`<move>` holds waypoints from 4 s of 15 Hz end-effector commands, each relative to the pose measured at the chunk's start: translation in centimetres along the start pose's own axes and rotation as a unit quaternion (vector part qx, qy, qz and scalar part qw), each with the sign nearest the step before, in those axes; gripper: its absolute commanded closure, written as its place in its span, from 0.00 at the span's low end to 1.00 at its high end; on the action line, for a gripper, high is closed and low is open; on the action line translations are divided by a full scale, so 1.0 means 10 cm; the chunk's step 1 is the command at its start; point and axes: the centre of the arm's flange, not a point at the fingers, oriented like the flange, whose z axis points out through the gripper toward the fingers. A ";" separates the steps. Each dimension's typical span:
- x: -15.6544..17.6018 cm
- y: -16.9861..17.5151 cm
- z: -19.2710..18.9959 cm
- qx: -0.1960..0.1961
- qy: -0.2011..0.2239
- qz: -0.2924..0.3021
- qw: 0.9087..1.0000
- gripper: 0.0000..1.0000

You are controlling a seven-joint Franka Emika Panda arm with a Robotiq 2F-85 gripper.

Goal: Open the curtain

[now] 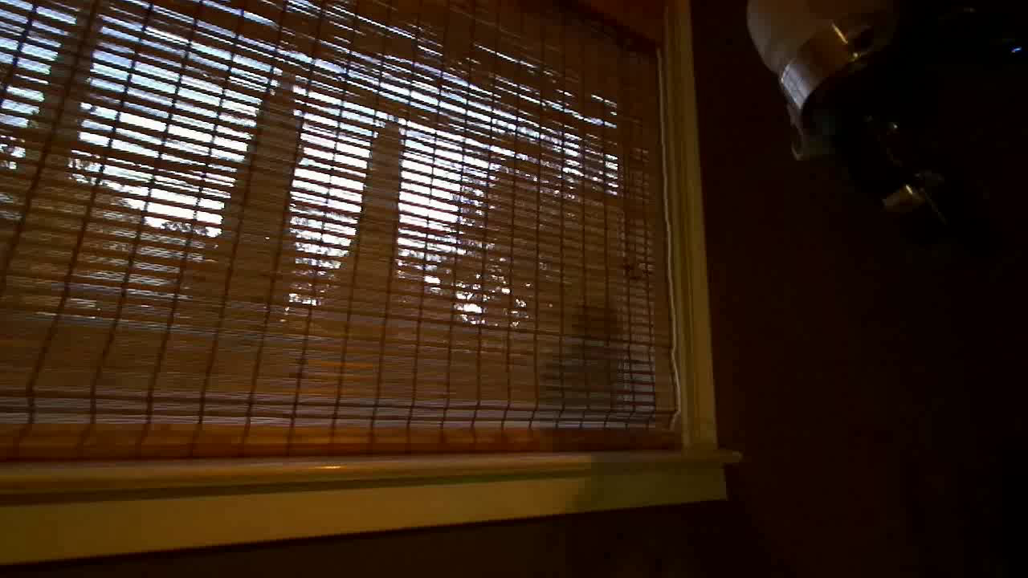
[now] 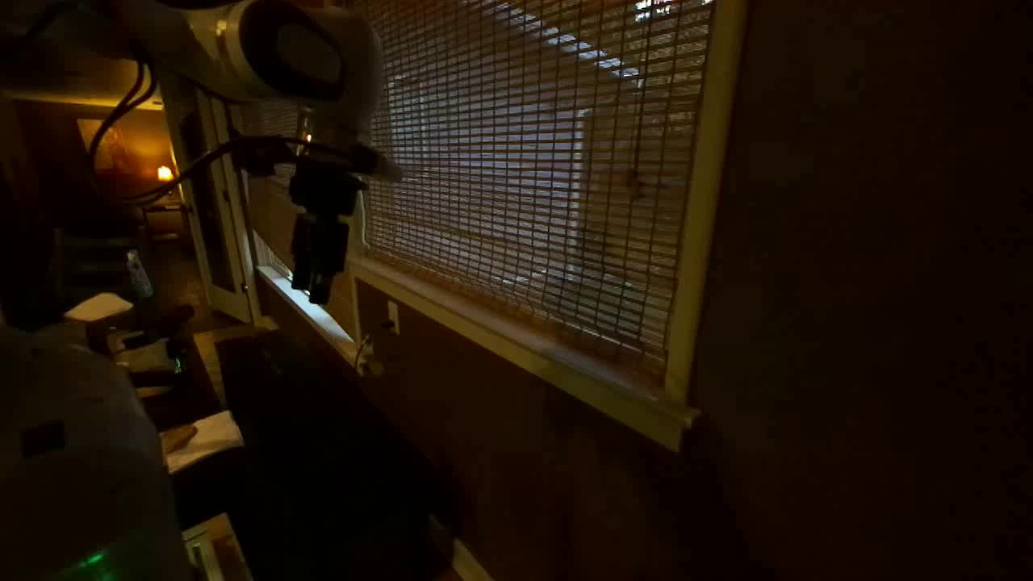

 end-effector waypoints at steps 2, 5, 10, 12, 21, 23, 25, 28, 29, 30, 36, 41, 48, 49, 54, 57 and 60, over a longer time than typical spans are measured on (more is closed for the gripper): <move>0.00 0.00 0.00 0.000 0.000 0.000 1.000 0.00; 0.00 0.00 0.00 0.000 0.000 0.000 1.000 0.00; 0.08 0.04 -0.01 -0.006 0.022 0.015 1.000 0.00; 0.33 0.24 -0.20 -0.021 0.089 0.047 0.995 0.00; 1.09 0.99 -1.45 -0.001 0.352 0.138 0.926 0.00; 1.25 1.03 -1.72 0.016 0.408 0.147 0.901 0.00; 1.44 1.03 -2.01 0.049 0.443 0.171 0.879 0.00; 1.30 1.07 -1.85 0.047 0.435 0.157 0.885 0.00; 1.35 1.07 -1.87 0.049 0.435 0.159 0.885 0.00; 1.37 1.07 -1.88 0.050 0.434 0.160 0.885 0.00; 1.40 1.06 -2.01 0.036 0.465 0.161 0.870 0.00; 1.51 1.08 -2.13 0.017 0.534 0.148 0.832 0.00; 1.86 1.16 -2.07 0.041 0.584 0.135 0.799 0.00; 1.92 1.17 -2.05 0.045 0.587 0.132 0.798 0.00; 2.22 1.17 -1.95 0.057 0.599 0.126 0.788 0.00; 2.38 1.18 -1.92 0.052 0.617 0.128 0.775 0.00; 2.49 1.18 -1.90 0.056 0.631 0.128 0.763 0.05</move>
